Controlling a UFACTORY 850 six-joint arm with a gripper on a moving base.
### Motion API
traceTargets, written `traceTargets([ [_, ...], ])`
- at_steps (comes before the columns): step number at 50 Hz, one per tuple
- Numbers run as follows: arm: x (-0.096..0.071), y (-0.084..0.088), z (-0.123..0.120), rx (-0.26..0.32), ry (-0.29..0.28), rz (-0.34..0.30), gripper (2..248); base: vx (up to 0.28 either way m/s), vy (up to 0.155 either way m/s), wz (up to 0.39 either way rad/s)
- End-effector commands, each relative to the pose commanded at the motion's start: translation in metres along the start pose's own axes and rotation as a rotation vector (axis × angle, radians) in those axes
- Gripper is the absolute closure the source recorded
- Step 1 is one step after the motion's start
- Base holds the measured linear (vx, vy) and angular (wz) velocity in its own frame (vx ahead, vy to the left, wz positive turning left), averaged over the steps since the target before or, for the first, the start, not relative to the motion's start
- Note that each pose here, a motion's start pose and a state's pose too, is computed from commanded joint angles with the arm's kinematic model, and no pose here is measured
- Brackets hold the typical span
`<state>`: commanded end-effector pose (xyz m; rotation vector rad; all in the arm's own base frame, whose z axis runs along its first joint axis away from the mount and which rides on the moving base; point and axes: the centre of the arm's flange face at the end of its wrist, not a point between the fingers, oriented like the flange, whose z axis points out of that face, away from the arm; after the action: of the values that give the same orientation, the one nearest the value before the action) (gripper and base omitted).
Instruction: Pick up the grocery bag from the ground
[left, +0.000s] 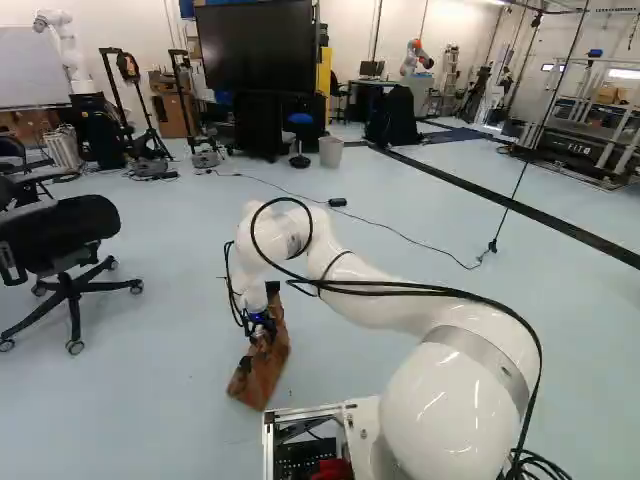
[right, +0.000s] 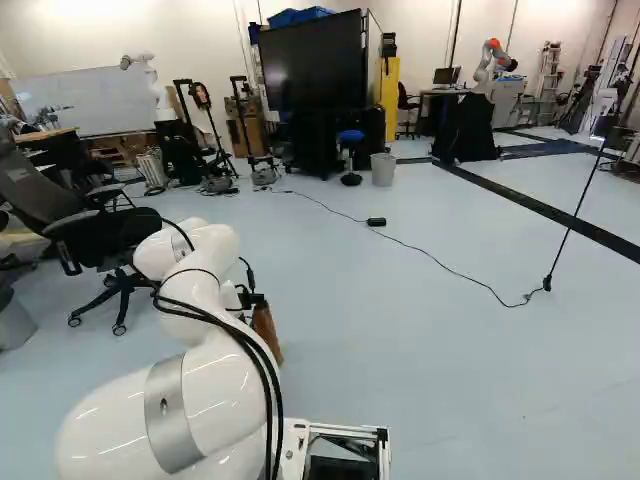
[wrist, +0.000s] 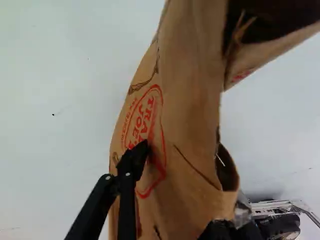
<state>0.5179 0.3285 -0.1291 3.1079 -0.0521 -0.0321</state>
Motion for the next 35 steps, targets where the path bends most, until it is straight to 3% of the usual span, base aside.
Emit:
traceTargets([
  [3, 0.000, 0.000, 0.000, 0.000, 0.000, 0.000, 134, 0.000, 0.000, 0.000],
  [4, 0.000, 0.000, 0.000, 0.000, 0.000, 0.000, 173, 0.000, 0.000, 0.000],
  [9, 0.000, 0.000, 0.000, 0.000, 0.000, 0.000, 173, 0.000, 0.000, 0.000],
  [10, 0.000, 0.000, 0.000, 0.000, 0.000, 0.000, 211, 0.000, 0.000, 0.000],
  [14, 0.000, 0.000, 0.000, 0.000, 0.000, 0.000, 211, 0.000, 0.000, 0.000],
  [15, 0.000, 0.000, 0.000, 0.000, 0.000, 0.000, 228, 0.000, 0.000, 0.000],
  [35, -0.001, 0.000, -0.024, 0.000, 0.000, -0.001, 228, 0.000, 0.000, 0.000],
])
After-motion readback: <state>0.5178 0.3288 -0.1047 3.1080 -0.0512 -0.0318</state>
